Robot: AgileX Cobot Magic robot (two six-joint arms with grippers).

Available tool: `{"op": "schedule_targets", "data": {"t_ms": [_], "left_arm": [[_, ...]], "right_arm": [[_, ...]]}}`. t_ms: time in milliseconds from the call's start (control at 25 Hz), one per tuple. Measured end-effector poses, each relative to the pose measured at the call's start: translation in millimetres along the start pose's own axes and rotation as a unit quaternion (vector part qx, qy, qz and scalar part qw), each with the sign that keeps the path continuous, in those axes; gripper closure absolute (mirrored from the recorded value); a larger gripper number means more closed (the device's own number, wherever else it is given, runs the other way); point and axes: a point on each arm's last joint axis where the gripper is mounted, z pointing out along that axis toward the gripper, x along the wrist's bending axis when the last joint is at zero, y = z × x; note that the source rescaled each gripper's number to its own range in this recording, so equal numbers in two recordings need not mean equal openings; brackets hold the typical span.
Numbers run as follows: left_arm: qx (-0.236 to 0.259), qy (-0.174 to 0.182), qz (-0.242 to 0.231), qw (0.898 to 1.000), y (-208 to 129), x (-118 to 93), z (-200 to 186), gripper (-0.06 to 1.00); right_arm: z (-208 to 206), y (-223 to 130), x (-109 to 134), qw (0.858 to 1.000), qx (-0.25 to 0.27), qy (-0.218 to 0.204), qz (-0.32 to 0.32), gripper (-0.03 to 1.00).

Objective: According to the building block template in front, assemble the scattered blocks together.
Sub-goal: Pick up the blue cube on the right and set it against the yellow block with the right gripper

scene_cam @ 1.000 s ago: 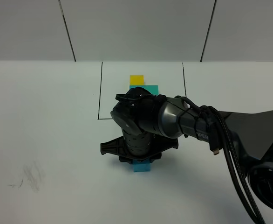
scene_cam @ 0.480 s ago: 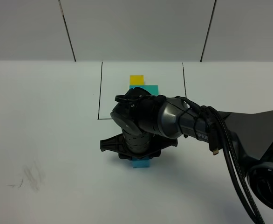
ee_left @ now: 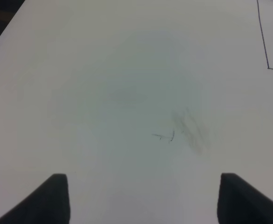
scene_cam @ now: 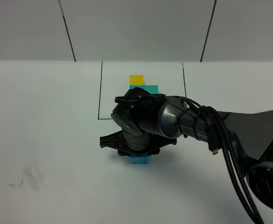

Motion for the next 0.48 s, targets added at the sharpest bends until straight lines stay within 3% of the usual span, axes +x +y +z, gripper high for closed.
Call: {"op": "schedule_targets", "data": {"t_ms": [480], "left_arm": [[0.0, 0.0, 0.0, 1.0, 0.0, 0.0, 0.0, 0.45]], "right_arm": [[2.2, 6.9, -10.2, 1.0, 0.005, -0.018, 0.01, 0.67]]}}
